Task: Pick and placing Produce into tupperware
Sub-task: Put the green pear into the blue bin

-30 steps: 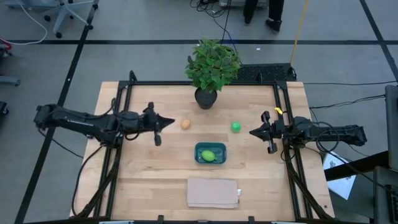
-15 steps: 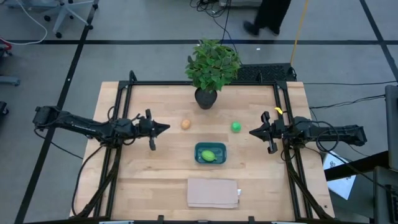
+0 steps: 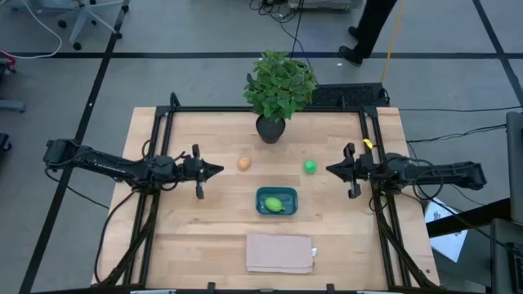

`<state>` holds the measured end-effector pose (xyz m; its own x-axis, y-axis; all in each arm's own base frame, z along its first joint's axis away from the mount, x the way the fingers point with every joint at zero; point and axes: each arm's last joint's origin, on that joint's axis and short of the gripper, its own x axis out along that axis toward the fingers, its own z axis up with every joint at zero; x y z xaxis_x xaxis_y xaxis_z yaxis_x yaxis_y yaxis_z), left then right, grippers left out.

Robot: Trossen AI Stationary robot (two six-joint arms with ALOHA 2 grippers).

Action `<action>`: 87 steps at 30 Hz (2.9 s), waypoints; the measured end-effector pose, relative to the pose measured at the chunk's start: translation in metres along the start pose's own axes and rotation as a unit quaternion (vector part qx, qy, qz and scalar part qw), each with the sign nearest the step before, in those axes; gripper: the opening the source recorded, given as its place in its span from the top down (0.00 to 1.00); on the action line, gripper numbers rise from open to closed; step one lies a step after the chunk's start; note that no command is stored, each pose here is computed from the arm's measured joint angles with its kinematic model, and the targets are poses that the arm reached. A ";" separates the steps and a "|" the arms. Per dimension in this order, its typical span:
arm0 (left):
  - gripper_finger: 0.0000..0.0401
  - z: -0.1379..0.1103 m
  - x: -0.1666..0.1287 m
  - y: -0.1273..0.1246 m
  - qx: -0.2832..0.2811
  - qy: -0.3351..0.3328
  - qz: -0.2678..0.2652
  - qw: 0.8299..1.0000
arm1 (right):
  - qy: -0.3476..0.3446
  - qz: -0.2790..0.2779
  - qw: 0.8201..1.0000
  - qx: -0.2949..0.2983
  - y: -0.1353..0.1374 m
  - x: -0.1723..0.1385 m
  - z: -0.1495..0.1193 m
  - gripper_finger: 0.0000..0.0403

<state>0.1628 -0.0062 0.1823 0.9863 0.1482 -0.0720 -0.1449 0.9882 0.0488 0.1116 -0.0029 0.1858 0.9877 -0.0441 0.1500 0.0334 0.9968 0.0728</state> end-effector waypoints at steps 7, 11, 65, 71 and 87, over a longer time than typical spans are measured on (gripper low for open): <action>0.96 0.000 0.000 0.000 0.007 0.000 0.000 1.000 | 0.021 -0.086 0.996 -0.018 -0.004 0.009 0.010 1.00; 0.99 0.000 0.000 0.000 0.009 0.001 0.001 1.000 | 0.041 -0.106 0.993 -0.013 -0.006 0.018 0.016 1.00; 0.92 -0.003 0.000 0.000 0.034 0.017 0.004 0.999 | 0.558 -0.067 0.827 0.025 -0.056 0.120 0.041 0.30; 0.92 -0.005 0.000 0.000 0.035 0.023 0.004 0.999 | 0.610 -0.034 0.792 -0.004 -0.059 0.131 0.043 0.30; 0.92 -0.008 0.000 0.000 0.035 0.041 0.002 0.999 | 0.678 0.119 0.701 -0.187 -0.050 0.144 0.014 0.29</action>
<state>0.1618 -0.0059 0.1742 0.9754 0.1582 -0.1536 -0.1406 0.9828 0.1194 0.2498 -0.0600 0.2171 0.2015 -0.0214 -0.9793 -0.3703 0.9239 -0.0964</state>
